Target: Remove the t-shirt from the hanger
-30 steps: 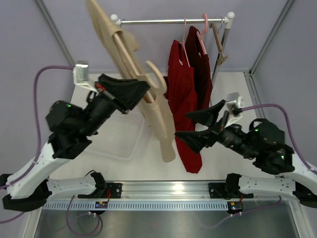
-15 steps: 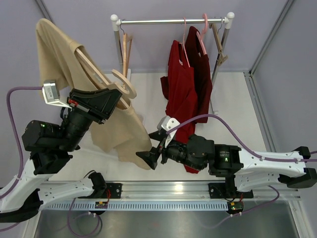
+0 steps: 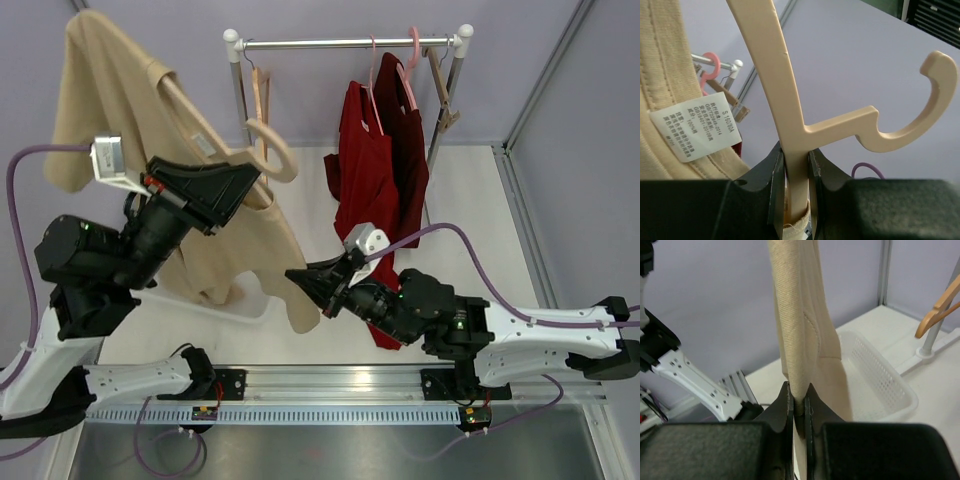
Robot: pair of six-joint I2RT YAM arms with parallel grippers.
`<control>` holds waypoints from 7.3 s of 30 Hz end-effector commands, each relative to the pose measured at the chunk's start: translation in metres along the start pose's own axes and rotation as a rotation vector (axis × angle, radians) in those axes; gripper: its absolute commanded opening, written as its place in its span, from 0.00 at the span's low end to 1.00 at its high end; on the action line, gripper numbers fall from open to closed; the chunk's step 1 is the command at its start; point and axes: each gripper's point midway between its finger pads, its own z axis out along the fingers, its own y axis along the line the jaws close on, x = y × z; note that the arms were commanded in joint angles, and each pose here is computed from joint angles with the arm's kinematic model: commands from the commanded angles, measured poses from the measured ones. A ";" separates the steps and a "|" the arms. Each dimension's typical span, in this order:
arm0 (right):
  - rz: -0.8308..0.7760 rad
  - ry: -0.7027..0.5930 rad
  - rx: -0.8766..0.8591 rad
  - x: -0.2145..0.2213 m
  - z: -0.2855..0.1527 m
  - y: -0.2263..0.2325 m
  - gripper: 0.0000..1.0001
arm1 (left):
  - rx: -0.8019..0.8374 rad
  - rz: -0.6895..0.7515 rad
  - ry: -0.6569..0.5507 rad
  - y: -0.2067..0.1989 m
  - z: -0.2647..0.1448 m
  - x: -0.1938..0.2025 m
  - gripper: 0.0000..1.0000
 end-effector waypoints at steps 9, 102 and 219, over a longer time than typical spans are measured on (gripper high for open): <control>-0.080 -0.305 0.143 -0.176 -0.058 -0.043 0.40 | 0.461 -0.091 -0.149 -0.147 0.068 -0.099 0.00; -0.181 0.049 0.338 -0.109 -0.083 -0.089 0.71 | 0.308 -0.079 0.097 -0.082 0.112 0.038 0.00; 0.120 0.250 0.032 -0.030 -0.187 -0.081 0.00 | -0.830 0.760 -0.327 0.151 -0.076 -0.088 0.00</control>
